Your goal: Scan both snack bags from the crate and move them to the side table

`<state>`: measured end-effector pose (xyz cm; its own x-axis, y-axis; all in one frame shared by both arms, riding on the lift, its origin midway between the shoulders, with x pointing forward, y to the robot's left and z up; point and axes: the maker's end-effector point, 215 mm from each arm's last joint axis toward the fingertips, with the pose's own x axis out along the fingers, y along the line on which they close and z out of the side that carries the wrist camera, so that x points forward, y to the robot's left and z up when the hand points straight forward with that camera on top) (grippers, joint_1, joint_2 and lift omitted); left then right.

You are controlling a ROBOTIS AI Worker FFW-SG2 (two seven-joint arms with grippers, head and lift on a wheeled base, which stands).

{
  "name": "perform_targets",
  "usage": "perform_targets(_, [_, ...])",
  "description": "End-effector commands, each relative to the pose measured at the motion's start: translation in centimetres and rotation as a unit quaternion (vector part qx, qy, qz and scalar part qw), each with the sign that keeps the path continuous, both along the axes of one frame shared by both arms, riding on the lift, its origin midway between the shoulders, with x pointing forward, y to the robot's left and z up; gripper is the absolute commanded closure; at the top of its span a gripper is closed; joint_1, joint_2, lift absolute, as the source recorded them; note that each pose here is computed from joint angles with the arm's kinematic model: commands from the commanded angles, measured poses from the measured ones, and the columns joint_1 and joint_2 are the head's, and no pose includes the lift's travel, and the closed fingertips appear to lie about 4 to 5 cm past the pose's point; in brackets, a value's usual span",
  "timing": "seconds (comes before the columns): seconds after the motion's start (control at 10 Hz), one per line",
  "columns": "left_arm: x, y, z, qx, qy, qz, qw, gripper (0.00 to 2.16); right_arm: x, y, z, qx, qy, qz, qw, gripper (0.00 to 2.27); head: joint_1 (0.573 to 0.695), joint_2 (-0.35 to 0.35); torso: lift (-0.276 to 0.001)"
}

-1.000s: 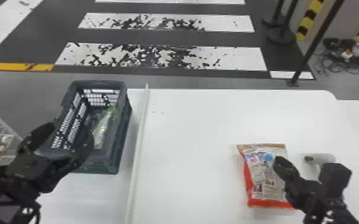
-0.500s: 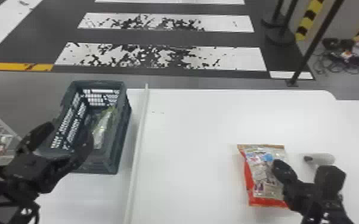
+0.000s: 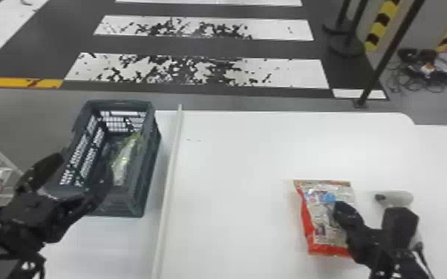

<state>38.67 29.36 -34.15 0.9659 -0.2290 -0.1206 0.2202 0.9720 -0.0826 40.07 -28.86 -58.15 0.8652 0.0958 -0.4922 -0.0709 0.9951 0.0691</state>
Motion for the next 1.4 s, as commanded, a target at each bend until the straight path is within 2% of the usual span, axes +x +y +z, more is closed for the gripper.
perform_targets(0.0, [0.0,0.0,0.1,0.0,-0.002,0.0,1.0,0.04,0.2,-0.1,0.4,-0.002,-0.007,0.001,1.0,2.25,0.695,0.007,-0.029])
perform_targets(0.2, [0.0,0.1,0.1,0.0,-0.002,0.001,1.0,0.04,0.4,-0.8,3.5,0.008,-0.027,-0.007,1.0,2.25,0.695,0.006,-0.029])
perform_targets(0.3, [0.1,0.1,0.3,0.002,-0.005,-0.002,1.0,0.04,0.0,-1.1,4.8,0.024,-0.015,-0.013,1.0,2.09,0.695,0.002,-0.029])
perform_targets(0.4, [0.1,0.1,0.5,0.002,-0.006,-0.003,1.0,0.04,-0.6,-1.8,6.5,0.03,-0.012,-0.019,0.999,1.53,0.695,-0.004,-0.029])
perform_targets(0.5, [0.2,0.0,0.6,0.002,-0.008,-0.003,1.0,0.04,-1.0,-2.8,8.0,0.016,-0.011,-0.022,1.0,0.38,0.695,-0.012,-0.029])
perform_targets(0.6, [0.3,-0.1,0.6,0.001,-0.008,-0.004,1.0,0.04,-1.6,-4.9,9.0,0.003,-0.016,-0.034,0.999,0.0,0.695,-0.018,-0.029])
perform_targets(0.9, [0.5,-0.1,0.3,0.0,-0.009,-0.006,0.9999,0.04,-3.2,-10.6,8.8,-0.013,-0.005,-0.074,0.997,0.04,0.695,-0.106,-0.029])
perform_targets(1.3, [0.6,0.2,0.9,0.0,-0.018,-0.005,0.9998,0.04,-4.4,-14.3,4.2,-0.032,0.048,-0.079,0.995,0.04,0.695,-0.186,-0.029])
